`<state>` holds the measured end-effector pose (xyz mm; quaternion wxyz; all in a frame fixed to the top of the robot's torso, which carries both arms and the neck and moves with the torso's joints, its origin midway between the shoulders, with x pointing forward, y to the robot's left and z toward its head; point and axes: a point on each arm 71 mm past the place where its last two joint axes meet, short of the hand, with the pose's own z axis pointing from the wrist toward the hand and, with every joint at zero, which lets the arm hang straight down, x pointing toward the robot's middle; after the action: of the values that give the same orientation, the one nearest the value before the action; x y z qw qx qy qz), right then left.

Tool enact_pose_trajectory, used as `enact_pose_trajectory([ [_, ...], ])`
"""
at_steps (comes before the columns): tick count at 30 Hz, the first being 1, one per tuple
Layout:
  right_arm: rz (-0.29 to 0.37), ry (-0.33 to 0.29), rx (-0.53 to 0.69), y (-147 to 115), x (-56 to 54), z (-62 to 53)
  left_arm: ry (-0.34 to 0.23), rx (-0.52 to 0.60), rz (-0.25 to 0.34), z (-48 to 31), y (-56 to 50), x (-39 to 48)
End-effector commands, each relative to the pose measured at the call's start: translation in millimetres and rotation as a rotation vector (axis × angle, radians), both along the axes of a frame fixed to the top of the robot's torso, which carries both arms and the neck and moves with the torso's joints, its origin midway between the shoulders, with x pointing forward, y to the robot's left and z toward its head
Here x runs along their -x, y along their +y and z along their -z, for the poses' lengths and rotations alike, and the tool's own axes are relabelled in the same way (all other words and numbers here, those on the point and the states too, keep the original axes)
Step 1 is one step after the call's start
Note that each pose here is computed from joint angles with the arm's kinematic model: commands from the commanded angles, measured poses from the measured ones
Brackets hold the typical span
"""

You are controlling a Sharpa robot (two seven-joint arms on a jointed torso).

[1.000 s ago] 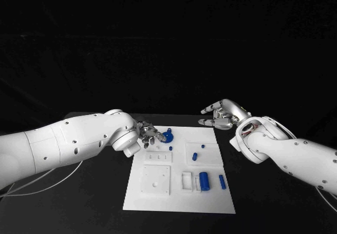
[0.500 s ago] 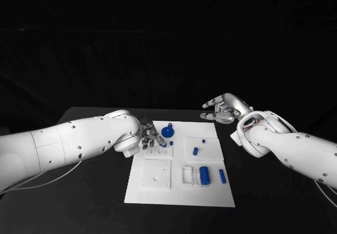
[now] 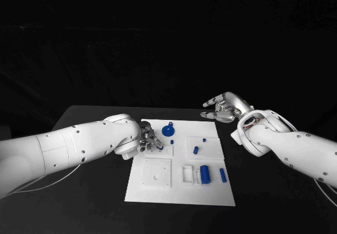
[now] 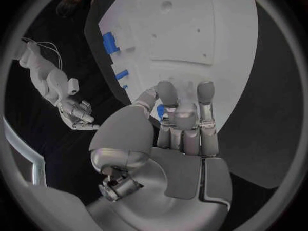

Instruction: Assemble the parts on the task board

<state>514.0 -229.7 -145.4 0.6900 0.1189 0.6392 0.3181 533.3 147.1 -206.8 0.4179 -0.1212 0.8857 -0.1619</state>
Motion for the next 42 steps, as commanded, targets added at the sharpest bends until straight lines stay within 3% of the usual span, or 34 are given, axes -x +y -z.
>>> enact_pose_trajectory([
  [1, -0.009, -0.003, -0.001, 1.4, 0.3, -0.3, -0.007, -0.013, 0.006, 1.2, -1.1, -0.6],
  [20, -0.011, -0.002, -0.001, 2.0, 0.5, -0.3, 0.026, -0.038, 0.026, 8.2, -2.2, -0.6],
  [42, -0.013, 0.001, -0.001, 3.2, 1.0, -0.3, 0.02, -0.098, 0.077, 8.7, -5.1, 2.7],
])
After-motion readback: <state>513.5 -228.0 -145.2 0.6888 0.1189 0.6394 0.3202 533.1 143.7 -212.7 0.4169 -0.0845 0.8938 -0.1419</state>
